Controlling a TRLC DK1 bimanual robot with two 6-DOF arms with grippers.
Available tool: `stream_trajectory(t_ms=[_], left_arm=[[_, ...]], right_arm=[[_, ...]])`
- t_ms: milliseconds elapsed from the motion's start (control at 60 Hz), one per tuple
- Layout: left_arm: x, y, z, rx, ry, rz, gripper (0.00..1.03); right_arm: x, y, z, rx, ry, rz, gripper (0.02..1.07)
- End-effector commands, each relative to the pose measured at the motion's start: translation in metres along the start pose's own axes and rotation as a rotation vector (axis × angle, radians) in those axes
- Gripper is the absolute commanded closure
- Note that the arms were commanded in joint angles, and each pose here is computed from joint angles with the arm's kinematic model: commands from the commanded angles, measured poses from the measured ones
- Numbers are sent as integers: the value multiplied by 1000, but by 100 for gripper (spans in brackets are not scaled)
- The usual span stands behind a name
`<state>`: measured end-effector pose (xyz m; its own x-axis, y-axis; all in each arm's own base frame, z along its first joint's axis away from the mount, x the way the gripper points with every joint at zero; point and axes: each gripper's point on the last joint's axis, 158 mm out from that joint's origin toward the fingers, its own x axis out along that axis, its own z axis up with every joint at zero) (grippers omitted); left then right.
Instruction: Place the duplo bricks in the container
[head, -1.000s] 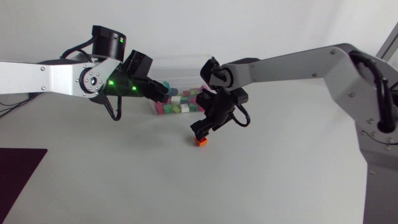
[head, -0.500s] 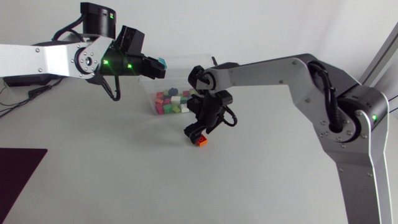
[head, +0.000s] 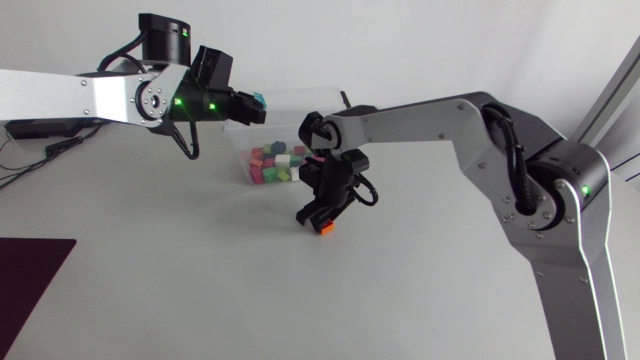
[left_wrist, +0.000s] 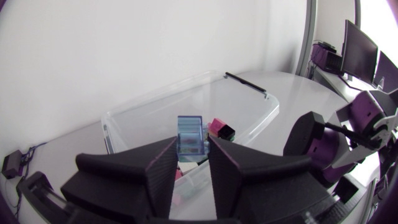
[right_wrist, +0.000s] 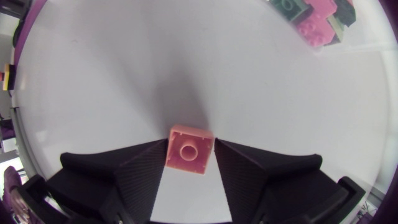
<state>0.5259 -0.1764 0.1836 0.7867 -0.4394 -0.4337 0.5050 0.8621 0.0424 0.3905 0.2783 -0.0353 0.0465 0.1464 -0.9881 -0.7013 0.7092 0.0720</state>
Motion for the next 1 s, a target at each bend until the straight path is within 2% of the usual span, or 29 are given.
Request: stream_trajectory(t_ms=[0,367,433,533,617,767,983], left_arm=[[8,11,13,-36,-33,13,77],[29,15,29,-42,-83,30,77],[33,17,30,-40,-86,40,58],[35,20,32,-27,-101,73,19],[35,25,35,-17,-124,115,7],[26,25,38,-12,-147,137,5],[-1,19,23,-10,-121,139,5]], right_arm=[[11,3,-8,-18,31,0,70],[-48,7,-7,-2,-74,-16,71],[-61,8,-6,0,-100,-18,71],[-82,8,-1,4,-146,-22,71],[-97,6,3,13,-178,-29,71],[-132,-2,23,41,-279,-38,71],[-179,-16,59,79,-436,-63,71]])
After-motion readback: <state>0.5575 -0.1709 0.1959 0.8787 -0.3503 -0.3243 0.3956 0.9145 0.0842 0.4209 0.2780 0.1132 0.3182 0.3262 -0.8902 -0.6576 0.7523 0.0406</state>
